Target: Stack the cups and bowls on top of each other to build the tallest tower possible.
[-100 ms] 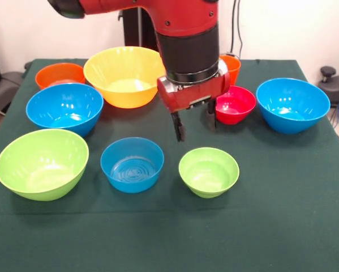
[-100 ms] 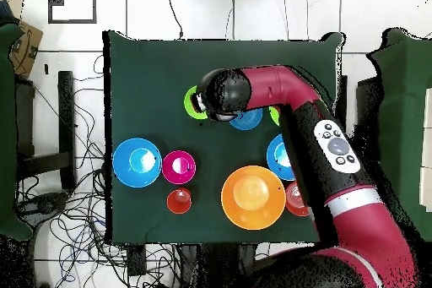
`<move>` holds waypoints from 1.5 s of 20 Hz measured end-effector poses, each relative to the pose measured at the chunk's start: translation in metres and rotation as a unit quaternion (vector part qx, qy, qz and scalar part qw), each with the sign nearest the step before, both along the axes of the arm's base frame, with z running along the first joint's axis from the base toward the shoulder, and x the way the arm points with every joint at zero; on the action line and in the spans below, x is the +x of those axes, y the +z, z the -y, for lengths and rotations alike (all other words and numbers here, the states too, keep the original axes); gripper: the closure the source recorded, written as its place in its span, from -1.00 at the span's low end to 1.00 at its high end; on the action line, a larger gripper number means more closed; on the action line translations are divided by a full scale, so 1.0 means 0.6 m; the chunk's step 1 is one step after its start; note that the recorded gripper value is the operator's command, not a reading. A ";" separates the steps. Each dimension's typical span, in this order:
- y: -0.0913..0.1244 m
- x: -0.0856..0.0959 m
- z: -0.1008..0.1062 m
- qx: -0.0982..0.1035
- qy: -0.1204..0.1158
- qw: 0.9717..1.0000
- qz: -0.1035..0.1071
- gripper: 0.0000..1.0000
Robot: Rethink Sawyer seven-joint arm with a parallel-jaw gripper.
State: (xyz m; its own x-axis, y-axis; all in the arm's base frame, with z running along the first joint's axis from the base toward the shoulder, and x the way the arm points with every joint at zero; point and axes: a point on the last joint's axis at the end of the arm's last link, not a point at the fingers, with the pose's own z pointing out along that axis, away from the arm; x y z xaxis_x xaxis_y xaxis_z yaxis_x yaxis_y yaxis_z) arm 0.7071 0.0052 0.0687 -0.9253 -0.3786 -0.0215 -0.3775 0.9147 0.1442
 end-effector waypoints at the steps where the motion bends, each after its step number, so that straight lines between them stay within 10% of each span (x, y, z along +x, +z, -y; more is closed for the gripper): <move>1: -0.005 -0.007 0.001 -0.006 0.009 1.000 -0.010 -1.00; 11: -0.019 -0.039 0.058 -0.026 0.075 0.996 -0.043 -1.00; 30: -0.071 -0.063 0.054 -0.021 0.106 0.992 -0.058 -1.00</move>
